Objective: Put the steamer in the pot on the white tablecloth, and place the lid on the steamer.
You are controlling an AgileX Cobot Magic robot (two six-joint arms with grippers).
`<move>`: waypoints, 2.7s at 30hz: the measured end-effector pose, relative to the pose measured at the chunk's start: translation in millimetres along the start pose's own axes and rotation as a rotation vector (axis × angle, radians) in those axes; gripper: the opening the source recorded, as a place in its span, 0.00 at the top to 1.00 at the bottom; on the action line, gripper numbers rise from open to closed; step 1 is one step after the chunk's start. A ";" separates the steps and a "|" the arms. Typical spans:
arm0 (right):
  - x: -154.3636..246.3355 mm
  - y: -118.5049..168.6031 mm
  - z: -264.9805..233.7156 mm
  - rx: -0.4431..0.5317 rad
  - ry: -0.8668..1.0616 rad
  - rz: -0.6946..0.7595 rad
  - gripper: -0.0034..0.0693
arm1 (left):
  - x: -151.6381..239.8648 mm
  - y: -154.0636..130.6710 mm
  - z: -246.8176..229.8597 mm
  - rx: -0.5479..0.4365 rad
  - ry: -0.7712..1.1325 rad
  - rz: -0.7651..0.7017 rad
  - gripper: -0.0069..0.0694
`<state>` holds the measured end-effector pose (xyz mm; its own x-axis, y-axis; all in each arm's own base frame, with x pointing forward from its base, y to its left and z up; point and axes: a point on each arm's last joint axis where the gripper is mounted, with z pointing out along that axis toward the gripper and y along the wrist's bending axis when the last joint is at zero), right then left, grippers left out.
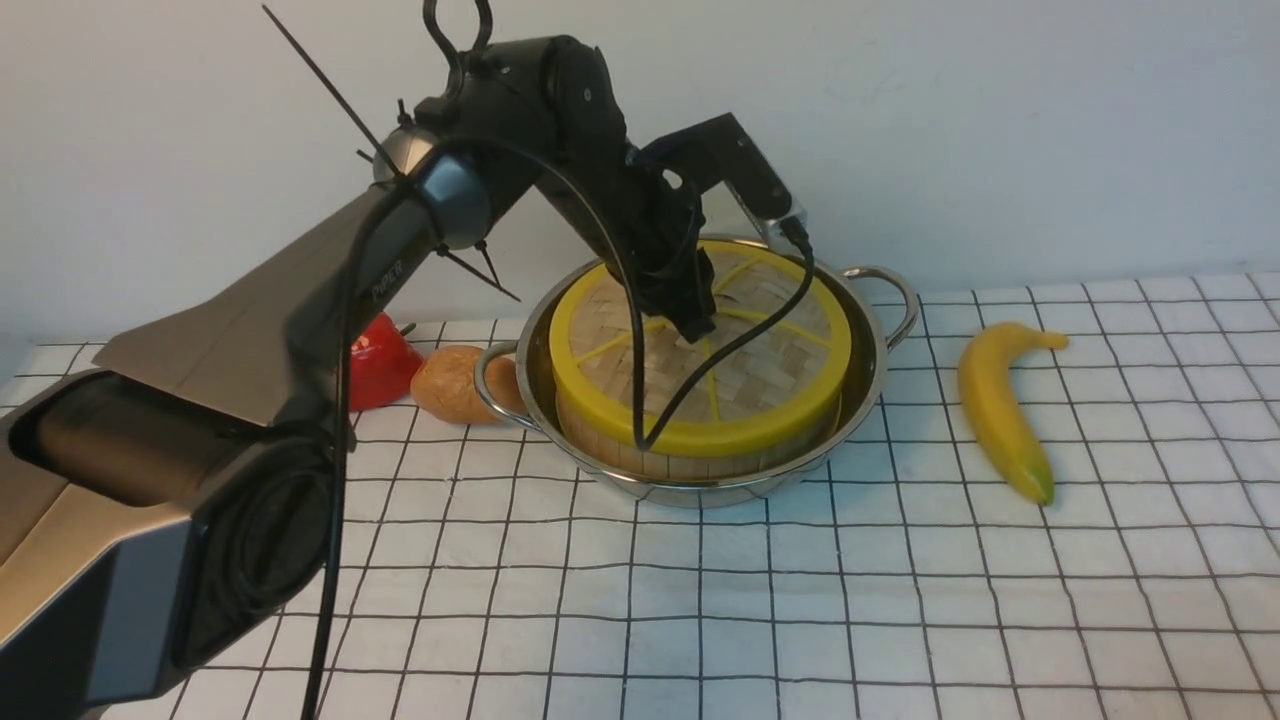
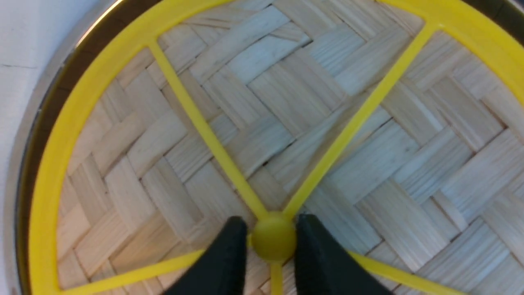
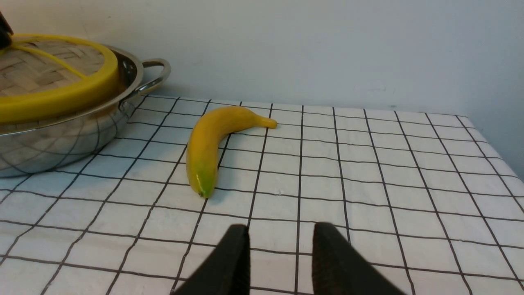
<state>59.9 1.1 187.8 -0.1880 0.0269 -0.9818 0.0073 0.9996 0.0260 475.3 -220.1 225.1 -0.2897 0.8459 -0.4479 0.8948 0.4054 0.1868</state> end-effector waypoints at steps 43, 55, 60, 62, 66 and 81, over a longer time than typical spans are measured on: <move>0.0 0.0 0.0 0.000 0.000 0.003 0.62 | 2.2 4.4 8.5 -0.014 -0.015 -0.123 0.53; 0.0 0.0 0.0 0.000 0.000 0.000 0.62 | 2.3 11.9 2.8 -0.053 -0.009 -0.156 0.14; 0.0 0.0 0.0 0.000 0.000 0.000 0.62 | -0.8 16.6 -10.1 -0.074 0.041 -0.184 0.08; 0.0 0.0 0.0 0.000 0.000 0.000 0.62 | -1.6 18.7 -16.3 -0.091 0.057 -0.193 0.09; 0.0 0.0 0.0 0.000 0.000 0.000 0.62 | -11.3 28.6 -49.2 -0.197 0.016 -0.264 0.17; 0.0 0.0 0.0 0.000 0.000 0.000 0.62 | -25.0 27.5 -184.8 -0.344 -0.225 -0.536 0.68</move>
<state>59.9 1.1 187.8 -0.1881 0.0268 -0.9818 0.0072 0.9996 0.0259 444.4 -166.1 402.9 -0.5520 0.4196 -0.7206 0.4774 0.8675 0.1394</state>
